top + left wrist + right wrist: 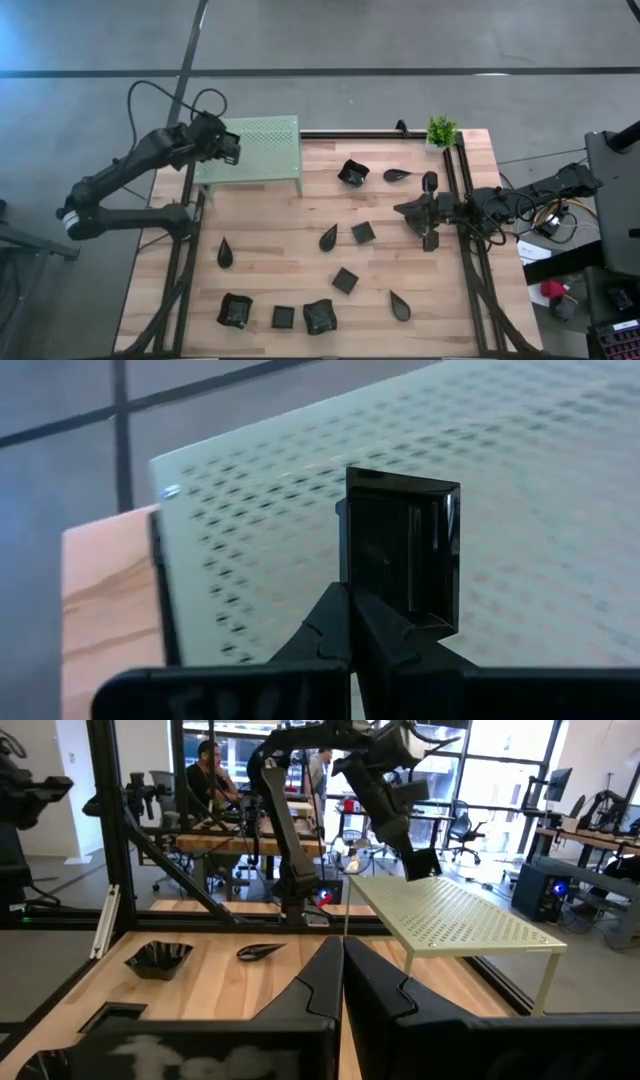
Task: Pick & Place Mini shaped plates
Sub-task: Put the black square plate on the shelf
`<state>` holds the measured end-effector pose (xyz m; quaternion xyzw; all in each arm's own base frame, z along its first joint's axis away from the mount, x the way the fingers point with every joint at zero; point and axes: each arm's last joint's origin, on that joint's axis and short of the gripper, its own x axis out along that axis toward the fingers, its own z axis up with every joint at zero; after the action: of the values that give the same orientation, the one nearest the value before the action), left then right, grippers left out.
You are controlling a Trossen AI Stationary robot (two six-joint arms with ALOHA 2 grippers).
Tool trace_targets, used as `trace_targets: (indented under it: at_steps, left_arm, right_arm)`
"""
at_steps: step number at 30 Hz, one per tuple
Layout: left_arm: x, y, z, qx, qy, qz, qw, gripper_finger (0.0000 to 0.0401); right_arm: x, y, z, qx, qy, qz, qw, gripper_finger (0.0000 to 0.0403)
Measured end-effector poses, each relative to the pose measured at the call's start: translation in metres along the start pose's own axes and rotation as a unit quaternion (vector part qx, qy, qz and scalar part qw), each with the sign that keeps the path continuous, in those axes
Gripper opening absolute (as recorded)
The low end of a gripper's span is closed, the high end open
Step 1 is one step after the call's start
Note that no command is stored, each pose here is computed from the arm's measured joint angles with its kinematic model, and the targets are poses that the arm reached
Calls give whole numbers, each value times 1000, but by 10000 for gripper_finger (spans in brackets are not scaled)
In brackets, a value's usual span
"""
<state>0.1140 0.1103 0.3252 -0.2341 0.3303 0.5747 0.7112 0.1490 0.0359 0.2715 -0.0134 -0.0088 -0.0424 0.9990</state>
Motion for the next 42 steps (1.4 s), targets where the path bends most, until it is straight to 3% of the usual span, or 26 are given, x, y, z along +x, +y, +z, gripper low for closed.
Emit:
trace_targets:
  at_steps: [6,12,16,42]
  left_arm:
    - [10,16,3,-32,-10,21,999,0]
    - [23,24,6,-54,-8,-6,998,0]
    - [32,29,4,-66,-9,4,998,0]
    - [40,34,3,-66,7,23,998,0]
  right_arm:
    - [0,0,0,0,0,0,1000,8]
    - [0,0,0,0,0,0,1000,8]
    - [0,0,0,0,0,0,1000,8]
    - [0,0,0,-2,0,0,1000,8]
